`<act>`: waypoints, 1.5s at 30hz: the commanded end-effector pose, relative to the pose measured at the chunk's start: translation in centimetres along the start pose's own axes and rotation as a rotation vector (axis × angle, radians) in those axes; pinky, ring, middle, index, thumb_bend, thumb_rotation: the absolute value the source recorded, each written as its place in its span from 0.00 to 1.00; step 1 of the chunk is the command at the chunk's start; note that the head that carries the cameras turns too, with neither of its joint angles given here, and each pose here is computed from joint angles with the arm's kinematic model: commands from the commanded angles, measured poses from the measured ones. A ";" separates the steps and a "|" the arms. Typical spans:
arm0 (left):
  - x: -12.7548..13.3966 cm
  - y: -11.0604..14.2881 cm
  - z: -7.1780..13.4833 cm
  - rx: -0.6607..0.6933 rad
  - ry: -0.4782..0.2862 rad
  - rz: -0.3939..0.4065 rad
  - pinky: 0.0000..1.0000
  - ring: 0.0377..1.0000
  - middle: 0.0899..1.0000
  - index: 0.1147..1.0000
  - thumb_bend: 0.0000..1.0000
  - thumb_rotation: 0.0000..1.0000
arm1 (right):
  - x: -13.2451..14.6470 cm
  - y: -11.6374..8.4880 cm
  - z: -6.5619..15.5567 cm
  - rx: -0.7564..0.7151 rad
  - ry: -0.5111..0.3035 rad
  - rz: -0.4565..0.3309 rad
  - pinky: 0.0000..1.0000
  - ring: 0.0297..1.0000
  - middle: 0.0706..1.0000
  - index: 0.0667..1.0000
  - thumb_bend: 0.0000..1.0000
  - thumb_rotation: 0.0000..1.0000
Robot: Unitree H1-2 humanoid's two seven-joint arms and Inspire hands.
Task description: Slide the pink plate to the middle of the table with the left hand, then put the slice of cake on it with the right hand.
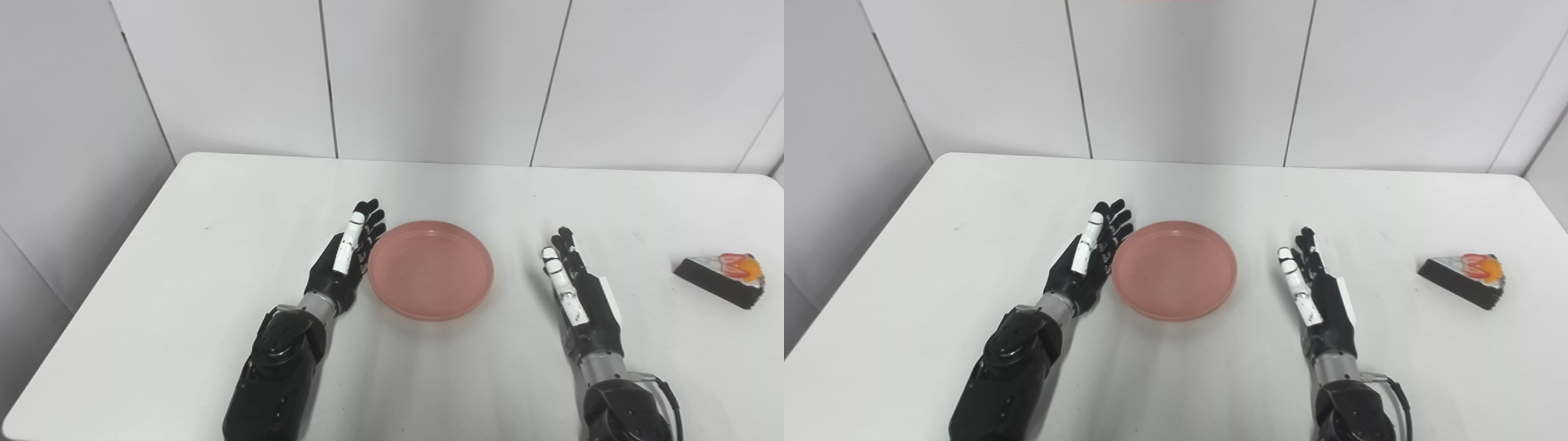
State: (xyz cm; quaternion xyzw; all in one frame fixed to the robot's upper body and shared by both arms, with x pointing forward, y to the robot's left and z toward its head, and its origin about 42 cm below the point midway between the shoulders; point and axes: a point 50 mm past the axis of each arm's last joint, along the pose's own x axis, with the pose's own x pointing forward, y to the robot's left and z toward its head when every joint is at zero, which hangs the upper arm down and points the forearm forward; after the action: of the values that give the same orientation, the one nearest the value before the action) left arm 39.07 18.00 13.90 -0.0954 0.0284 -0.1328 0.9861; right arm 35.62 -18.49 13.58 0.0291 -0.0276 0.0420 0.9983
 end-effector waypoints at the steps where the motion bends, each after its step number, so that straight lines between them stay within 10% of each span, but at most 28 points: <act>1: 0.2 -0.7 0.5 -0.002 -0.058 -0.029 1.00 1.00 1.00 1.00 0.65 1.00 | 1.2 1.2 2.1 -0.013 -0.059 0.016 0.96 0.94 0.98 0.99 0.49 0.74; 26: -0.2 0.4 -0.9 0.077 -0.111 -0.034 1.00 1.00 1.00 1.00 0.59 1.00 | 2.9 2.0 3.2 -0.060 -0.099 -0.008 0.94 0.92 0.96 0.97 0.48 0.75; 34: 0.0 0.7 -1.5 0.118 -0.113 -0.030 1.00 1.00 1.00 1.00 0.58 1.00 | 4.7 -3.0 7.8 -0.385 -0.227 -0.143 0.84 0.90 0.90 0.91 0.54 0.73; 45: 0.2 2.2 -1.9 0.143 -0.115 -0.031 1.00 1.00 1.00 1.00 0.58 1.00 | 5.6 -9.7 12.1 -0.621 -0.203 -0.306 0.80 0.85 0.85 0.86 0.61 0.53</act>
State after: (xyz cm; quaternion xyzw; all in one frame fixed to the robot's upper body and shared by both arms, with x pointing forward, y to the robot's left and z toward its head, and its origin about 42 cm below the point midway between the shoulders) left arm 39.43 18.73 11.82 -0.0414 -0.0319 -0.1445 0.9881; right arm 40.47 -27.84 21.77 -0.2594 -0.0902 -0.0997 0.9564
